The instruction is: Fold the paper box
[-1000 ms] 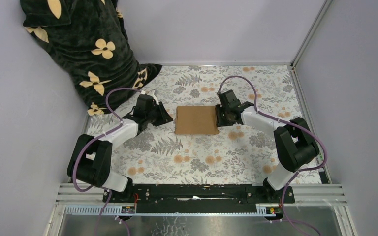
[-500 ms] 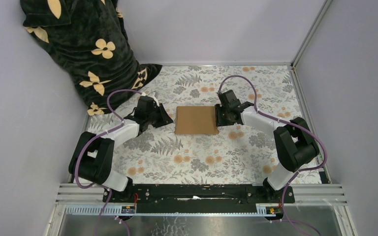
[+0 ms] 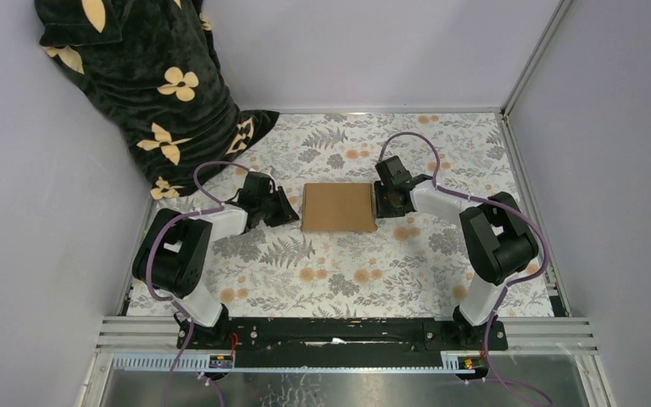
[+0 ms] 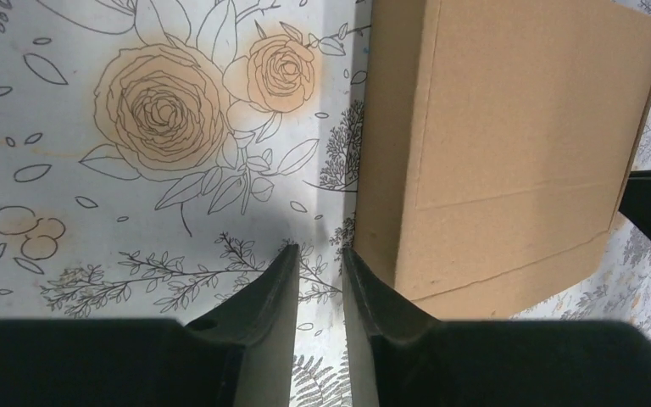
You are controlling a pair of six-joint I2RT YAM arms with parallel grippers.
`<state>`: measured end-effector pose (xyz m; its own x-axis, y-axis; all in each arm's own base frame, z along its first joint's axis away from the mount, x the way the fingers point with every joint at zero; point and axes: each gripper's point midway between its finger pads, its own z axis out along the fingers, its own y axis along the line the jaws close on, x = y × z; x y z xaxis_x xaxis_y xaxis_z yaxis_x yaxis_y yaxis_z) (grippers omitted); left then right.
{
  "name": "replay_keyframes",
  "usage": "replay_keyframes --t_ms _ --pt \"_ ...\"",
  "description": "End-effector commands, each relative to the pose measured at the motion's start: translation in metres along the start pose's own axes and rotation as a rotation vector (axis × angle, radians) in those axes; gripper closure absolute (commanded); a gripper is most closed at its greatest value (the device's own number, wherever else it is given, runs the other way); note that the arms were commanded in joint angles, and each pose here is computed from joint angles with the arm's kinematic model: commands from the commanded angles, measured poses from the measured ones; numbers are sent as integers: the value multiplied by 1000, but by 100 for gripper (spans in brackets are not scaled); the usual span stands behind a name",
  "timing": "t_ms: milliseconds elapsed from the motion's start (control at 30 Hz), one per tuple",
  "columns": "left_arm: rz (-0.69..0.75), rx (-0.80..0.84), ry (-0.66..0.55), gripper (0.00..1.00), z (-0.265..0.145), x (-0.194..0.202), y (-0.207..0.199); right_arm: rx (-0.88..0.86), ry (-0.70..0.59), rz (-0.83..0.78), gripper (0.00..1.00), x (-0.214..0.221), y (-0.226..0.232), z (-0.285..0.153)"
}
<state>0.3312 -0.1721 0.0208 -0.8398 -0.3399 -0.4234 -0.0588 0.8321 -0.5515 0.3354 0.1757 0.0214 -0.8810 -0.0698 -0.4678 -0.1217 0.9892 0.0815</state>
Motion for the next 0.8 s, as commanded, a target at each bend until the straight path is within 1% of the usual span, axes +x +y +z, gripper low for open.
replay_keyframes --t_ms 0,200,367,400,467,500,633,667,733,767 --pt "15 9 -24 68 8 -4 -2 -58 -47 10 63 -20 14 -1" --pt "21 14 -20 67 9 -2 -5 -75 -59 11 62 -22 16 -2" --pt "31 18 -12 61 1 -1 -10 -99 -62 17 57 -21 20 -7" --pt "29 12 -10 60 0 -1 -10 -84 -60 23 55 -21 17 -8" --pt "25 -2 -19 57 -5 0 -7 -70 -63 32 47 -19 14 -10" --pt "22 -13 -26 56 -7 0 -5 -66 -76 38 46 -20 13 -14" --pt "10 -37 -85 52 -21 -7 -3 -21 -111 76 34 -21 2 -23" --pt "8 -33 -97 49 -25 -9 -5 -21 -120 82 27 -23 1 -26" --pt "9 -35 -117 44 -30 -13 -8 -10 -129 88 20 -24 -2 -31" --pt "9 -38 -121 40 -32 -15 -9 -3 -132 89 11 -24 -4 -34"
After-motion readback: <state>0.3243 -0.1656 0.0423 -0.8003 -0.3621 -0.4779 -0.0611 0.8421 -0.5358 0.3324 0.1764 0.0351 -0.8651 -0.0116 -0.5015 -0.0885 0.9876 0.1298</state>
